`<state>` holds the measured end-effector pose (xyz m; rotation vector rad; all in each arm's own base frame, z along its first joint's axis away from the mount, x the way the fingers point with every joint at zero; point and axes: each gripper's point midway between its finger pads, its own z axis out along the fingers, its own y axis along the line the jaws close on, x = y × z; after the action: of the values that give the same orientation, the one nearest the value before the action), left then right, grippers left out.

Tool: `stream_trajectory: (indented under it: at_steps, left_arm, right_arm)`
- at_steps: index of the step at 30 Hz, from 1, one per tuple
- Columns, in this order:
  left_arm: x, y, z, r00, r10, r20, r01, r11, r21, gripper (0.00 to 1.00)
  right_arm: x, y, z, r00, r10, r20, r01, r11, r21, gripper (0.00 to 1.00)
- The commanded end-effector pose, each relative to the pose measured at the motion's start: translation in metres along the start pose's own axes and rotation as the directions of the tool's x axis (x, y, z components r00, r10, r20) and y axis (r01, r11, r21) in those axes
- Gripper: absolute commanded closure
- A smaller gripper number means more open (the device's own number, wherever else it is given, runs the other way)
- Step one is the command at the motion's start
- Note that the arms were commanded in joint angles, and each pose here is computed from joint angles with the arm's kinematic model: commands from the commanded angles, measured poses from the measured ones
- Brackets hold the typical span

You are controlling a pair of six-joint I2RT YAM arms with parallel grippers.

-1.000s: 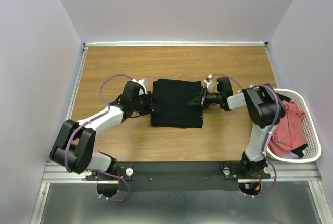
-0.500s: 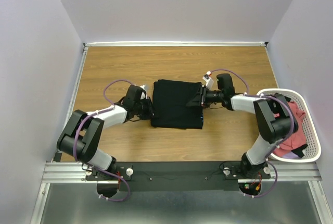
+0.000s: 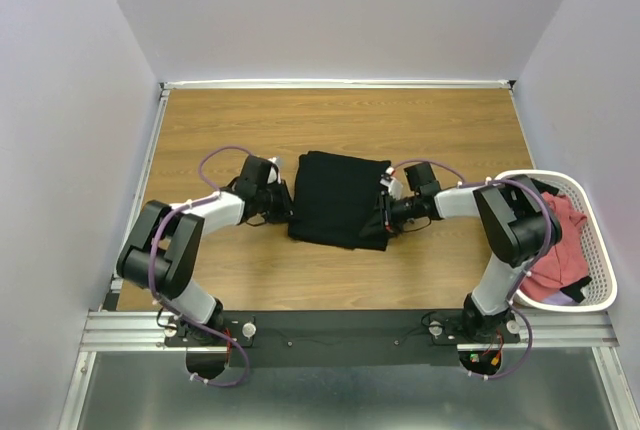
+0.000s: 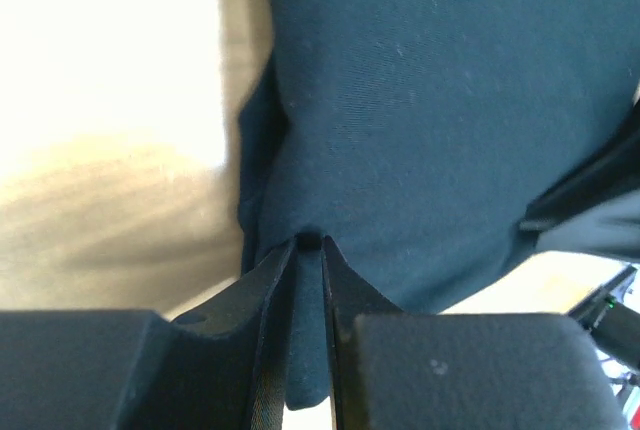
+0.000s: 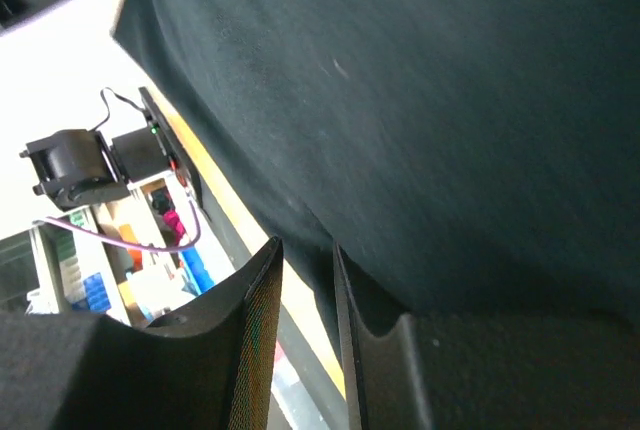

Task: Fold and stack the t-shirts
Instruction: Fold the tshirt

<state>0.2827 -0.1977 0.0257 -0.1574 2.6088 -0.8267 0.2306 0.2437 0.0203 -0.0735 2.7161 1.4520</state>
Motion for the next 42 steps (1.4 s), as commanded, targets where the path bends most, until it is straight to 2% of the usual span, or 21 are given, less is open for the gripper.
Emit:
stream_trajectory:
  at_steps: [1, 4, 6, 7, 8, 10, 11, 12, 14, 15, 16, 17, 19, 21, 22, 24, 27, 28, 34, 38, 42]
  left_arm:
    - [-0.012, 0.033, 0.013, 0.999, 0.048, -0.021, -0.050, 0.987, -0.153, 0.75]
    - [-0.030, 0.035, 0.029, 0.997, 0.064, -0.041, -0.070, 0.983, -0.171, 0.75]
    - [-0.060, 0.027, 0.036, 0.995, 0.099, -0.011, -0.099, 0.980, -0.175, 0.75]
    - [-0.059, 0.038, 0.044, 0.995, 0.087, -0.046, -0.095, 0.974, -0.205, 0.75]
    - [-0.087, 0.026, 0.047, 0.994, 0.113, -0.003, -0.111, 0.974, -0.196, 0.75]
    - [-0.098, 0.031, 0.057, 0.990, 0.135, -0.029, -0.138, 0.966, -0.219, 0.73]
    - [-0.126, 0.018, 0.056, 0.985, 0.169, 0.022, -0.161, 0.964, -0.212, 0.71]
    - [-0.136, 0.016, 0.057, 0.982, 0.185, 0.033, -0.174, 0.961, -0.214, 0.69]
    - [-0.162, 0.006, 0.051, 0.974, 0.214, 0.077, -0.193, 0.956, -0.219, 0.57]
    - [-0.171, 0.000, 0.046, 0.970, 0.223, 0.097, -0.200, 0.958, -0.207, 0.57]
    - [-0.183, -0.012, 0.032, 0.962, 0.234, 0.139, -0.206, 0.960, -0.190, 0.48]
    - [-0.186, -0.017, 0.024, 0.959, 0.235, 0.162, -0.205, 0.962, -0.181, 0.44]
    - [-0.202, -0.034, -0.009, 0.937, 0.240, 0.255, -0.201, 0.965, -0.169, 0.33]
    - [-0.196, -0.032, -0.026, 0.931, 0.215, 0.294, -0.163, 0.968, -0.192, 0.23]
    - [-0.192, -0.033, -0.043, 0.922, 0.194, 0.336, -0.131, 0.971, -0.200, 0.15]
    - [-0.183, -0.030, -0.059, 0.916, 0.166, 0.365, -0.093, 0.974, -0.209, 0.13]
    - [-0.155, -0.021, -0.075, 0.918, 0.105, 0.382, -0.026, 0.978, -0.206, 0.13]
    - [-0.146, -0.025, -0.081, 0.916, 0.106, 0.387, -0.035, 0.982, -0.186, 0.13]
    - [-0.072, -0.031, -0.058, 0.963, 0.140, 0.232, -0.111, 0.985, -0.133, 0.23]
    - [-0.034, -0.032, -0.039, 0.981, 0.126, 0.148, -0.116, 0.991, -0.072, 0.29]
    - [-0.019, -0.033, -0.025, 0.987, 0.132, 0.094, -0.127, 0.990, -0.056, 0.40]
  right_arm:
    - [0.031, -0.018, 0.008, 0.993, 0.063, -0.098, -0.052, 0.993, 0.104, 0.65]
    - [0.045, -0.005, 0.030, 0.988, 0.036, -0.150, -0.015, 0.990, 0.138, 0.65]
    - [0.042, 0.011, 0.046, 0.986, -0.006, -0.164, 0.029, 0.990, 0.141, 0.65]
    - [0.051, 0.015, 0.060, 0.982, -0.018, -0.189, 0.050, 0.985, 0.165, 0.65]
    - [0.050, 0.023, 0.068, 0.981, -0.037, -0.192, 0.070, 0.984, 0.165, 0.65]
    - [0.044, 0.046, 0.091, 0.976, -0.103, -0.191, 0.133, 0.979, 0.153, 0.64]
    - [0.040, 0.055, 0.097, 0.974, -0.129, -0.186, 0.157, 0.977, 0.144, 0.64]
    - [0.036, 0.063, 0.103, 0.972, -0.153, -0.178, 0.178, 0.974, 0.138, 0.64]
    - [0.019, 0.091, 0.112, 0.966, -0.218, -0.139, 0.233, 0.967, 0.103, 0.63]
    - [0.014, 0.102, 0.110, 0.963, -0.240, -0.121, 0.251, 0.964, 0.086, 0.62]
    - [0.005, 0.104, 0.108, 0.958, -0.271, -0.089, 0.280, 0.953, 0.114, 0.62]
    - [-0.007, 0.118, 0.100, 0.949, -0.312, -0.041, 0.315, 0.941, 0.124, 0.61]
    - [-0.021, 0.113, 0.085, 0.931, -0.365, -0.001, 0.355, 0.907, 0.224, 0.58]
    - [-0.029, 0.116, 0.064, 0.919, -0.392, 0.044, 0.367, 0.891, 0.267, 0.54]
    - [-0.035, 0.099, 0.051, 0.921, -0.384, 0.063, 0.344, 0.879, 0.331, 0.51]
    - [-0.046, 0.098, 0.025, 0.907, -0.404, 0.120, 0.335, 0.864, 0.376, 0.47]
    - [-0.062, 0.067, -0.015, 0.896, -0.411, 0.167, 0.282, 0.818, 0.502, 0.44]
    - [-0.072, 0.055, -0.031, 0.896, -0.399, 0.197, 0.247, 0.814, 0.526, 0.44]
    - [-0.081, 0.007, -0.078, 0.918, -0.282, 0.279, 0.095, 0.839, 0.535, 0.47]
    - [-0.067, -0.017, -0.075, 0.941, -0.224, 0.252, 0.054, 0.838, 0.543, 0.49]
    - [-0.051, -0.036, -0.070, 0.958, -0.178, 0.225, 0.021, 0.826, 0.563, 0.52]
